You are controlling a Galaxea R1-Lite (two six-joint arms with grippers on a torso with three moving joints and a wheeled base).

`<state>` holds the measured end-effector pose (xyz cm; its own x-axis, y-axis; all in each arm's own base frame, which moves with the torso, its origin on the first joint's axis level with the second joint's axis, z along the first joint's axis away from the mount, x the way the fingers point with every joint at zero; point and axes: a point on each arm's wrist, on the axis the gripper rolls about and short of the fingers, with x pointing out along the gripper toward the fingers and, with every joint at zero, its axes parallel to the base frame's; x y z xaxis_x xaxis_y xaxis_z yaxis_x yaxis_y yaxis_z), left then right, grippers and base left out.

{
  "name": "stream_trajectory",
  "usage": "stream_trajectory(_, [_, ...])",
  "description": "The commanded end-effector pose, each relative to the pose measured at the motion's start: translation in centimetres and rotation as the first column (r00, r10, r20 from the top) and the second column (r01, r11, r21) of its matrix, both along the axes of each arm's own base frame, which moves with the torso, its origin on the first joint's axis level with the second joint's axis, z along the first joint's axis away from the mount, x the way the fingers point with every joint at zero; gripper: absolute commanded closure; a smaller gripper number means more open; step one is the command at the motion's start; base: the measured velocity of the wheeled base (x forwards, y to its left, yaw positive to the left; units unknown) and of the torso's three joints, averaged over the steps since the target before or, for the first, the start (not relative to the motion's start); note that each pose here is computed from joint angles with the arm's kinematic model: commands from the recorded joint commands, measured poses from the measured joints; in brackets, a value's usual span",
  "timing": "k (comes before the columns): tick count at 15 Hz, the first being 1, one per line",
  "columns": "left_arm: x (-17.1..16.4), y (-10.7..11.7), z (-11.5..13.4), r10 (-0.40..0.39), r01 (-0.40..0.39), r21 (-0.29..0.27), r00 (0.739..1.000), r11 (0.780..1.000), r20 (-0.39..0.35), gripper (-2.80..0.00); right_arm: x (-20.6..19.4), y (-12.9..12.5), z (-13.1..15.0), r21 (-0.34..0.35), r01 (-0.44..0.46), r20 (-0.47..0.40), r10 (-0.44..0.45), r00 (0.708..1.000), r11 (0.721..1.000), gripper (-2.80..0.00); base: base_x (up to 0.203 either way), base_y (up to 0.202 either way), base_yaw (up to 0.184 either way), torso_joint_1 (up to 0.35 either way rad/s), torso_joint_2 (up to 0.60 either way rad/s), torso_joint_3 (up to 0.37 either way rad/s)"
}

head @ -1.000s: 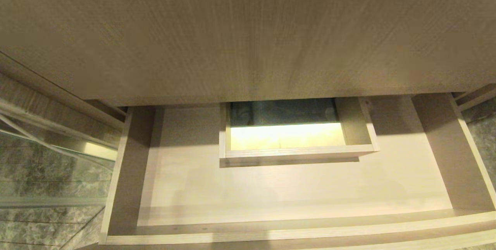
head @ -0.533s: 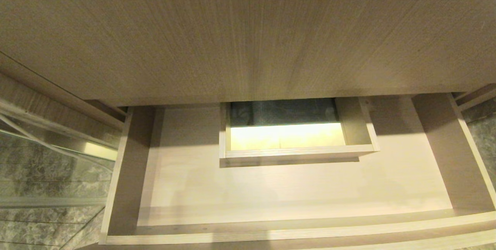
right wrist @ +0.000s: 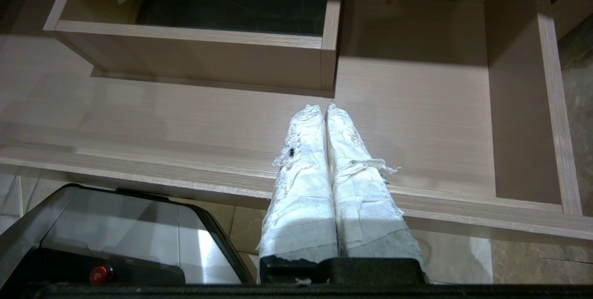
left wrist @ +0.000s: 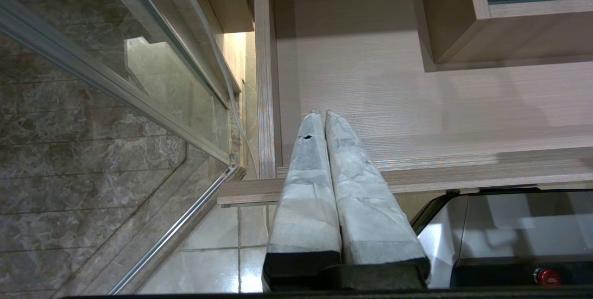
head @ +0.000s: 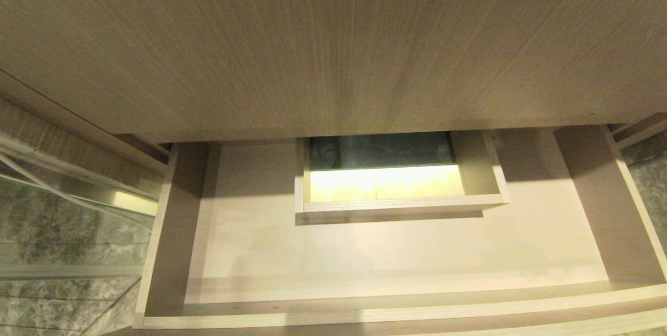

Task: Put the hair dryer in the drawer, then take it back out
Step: Pick up the hairdryer

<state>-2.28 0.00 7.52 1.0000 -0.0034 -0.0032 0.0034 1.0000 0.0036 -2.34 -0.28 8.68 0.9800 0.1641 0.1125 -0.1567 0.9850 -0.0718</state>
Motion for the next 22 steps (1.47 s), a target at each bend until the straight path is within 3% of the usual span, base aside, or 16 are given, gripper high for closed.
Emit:
stream_trajectory(1, [0.01,0.0,-0.04,0.0,0.0,0.001,1.0,1.0,-0.001,0.0,0.04,0.01,-1.19,-0.001,-0.001,-0.001,0.001,1.0,1.0,0.0,0.0,0.0,0.0,0.0,0.0,0.0])
stream_trajectory(22, [0.01,0.0,-0.04,0.0,0.0,0.001,1.0,1.0,-0.002,0.0,0.04,0.01,-1.22,-0.003,-0.003,-0.003,0.003,1.0,1.0,0.0,0.0,0.0,0.0,0.007,-0.01,-0.003])
